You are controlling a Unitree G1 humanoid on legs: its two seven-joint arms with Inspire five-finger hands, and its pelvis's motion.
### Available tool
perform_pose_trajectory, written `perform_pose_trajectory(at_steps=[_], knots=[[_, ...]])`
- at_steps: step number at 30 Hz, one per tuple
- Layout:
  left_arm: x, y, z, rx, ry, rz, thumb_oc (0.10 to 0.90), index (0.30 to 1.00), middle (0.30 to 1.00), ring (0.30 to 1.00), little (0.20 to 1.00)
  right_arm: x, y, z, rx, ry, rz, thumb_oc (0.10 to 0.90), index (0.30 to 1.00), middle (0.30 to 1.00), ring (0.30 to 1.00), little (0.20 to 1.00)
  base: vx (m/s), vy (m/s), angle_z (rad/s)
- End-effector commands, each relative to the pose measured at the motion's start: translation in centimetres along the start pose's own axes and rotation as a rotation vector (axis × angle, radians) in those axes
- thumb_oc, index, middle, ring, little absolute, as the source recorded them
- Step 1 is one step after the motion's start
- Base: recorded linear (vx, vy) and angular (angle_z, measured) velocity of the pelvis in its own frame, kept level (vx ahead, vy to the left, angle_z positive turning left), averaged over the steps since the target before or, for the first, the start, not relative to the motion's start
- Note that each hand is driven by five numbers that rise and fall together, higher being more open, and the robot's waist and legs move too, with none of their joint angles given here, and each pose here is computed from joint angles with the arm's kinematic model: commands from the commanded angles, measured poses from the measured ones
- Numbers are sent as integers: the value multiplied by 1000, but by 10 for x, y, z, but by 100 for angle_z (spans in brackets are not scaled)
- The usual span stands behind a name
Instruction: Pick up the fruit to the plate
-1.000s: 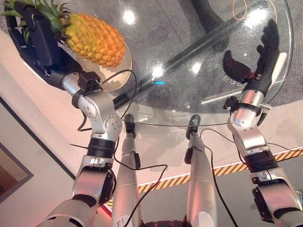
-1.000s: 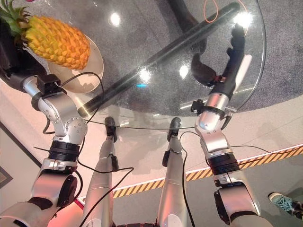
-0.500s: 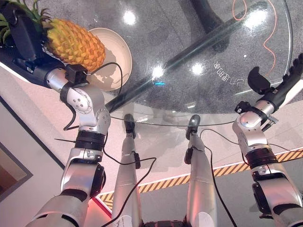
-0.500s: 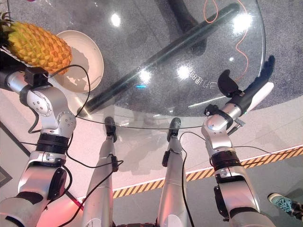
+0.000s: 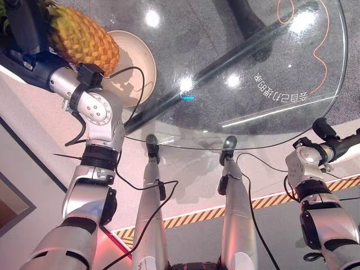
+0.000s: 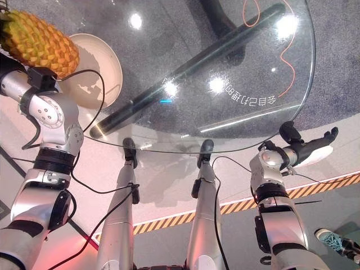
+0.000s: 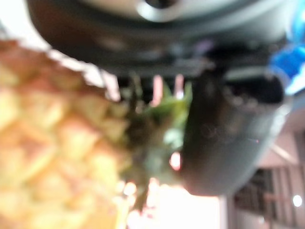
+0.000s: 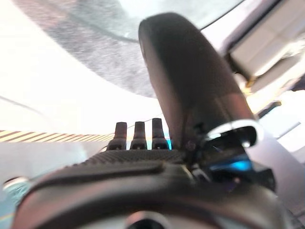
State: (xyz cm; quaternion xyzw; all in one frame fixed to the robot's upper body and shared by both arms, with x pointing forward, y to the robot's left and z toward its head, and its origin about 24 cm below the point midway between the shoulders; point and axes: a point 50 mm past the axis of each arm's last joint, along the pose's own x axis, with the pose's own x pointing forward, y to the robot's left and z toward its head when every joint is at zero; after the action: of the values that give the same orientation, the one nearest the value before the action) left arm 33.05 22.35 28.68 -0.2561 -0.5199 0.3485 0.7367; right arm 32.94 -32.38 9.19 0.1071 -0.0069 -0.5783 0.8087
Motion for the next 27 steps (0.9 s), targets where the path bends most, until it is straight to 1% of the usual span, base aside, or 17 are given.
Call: perform_pose_trajectory(at_steps=[1, 8, 18, 27], knots=[[37, -37, 47, -98, -293, -108, 100, 300, 300, 300, 200, 22, -26, 6, 29, 0, -81, 800, 900, 900, 900, 900, 0, 0, 0], [36, -38, 42, -12, -315, -141, 100, 300, 300, 300, 200, 19, -32, -21, -53, 92, -18, 800, 900, 900, 900, 900, 0, 0, 0], [29, -43, 38, 76, -388, -190, 100, 300, 300, 300, 200, 13, -24, -26, -84, 91, 51, 800, 900, 900, 900, 900, 0, 0, 0], [26, -49, 37, 83, -411, -205, 100, 300, 300, 300, 200, 6, -17, -29, -100, 100, 87, 800, 900, 900, 900, 900, 0, 0, 0]])
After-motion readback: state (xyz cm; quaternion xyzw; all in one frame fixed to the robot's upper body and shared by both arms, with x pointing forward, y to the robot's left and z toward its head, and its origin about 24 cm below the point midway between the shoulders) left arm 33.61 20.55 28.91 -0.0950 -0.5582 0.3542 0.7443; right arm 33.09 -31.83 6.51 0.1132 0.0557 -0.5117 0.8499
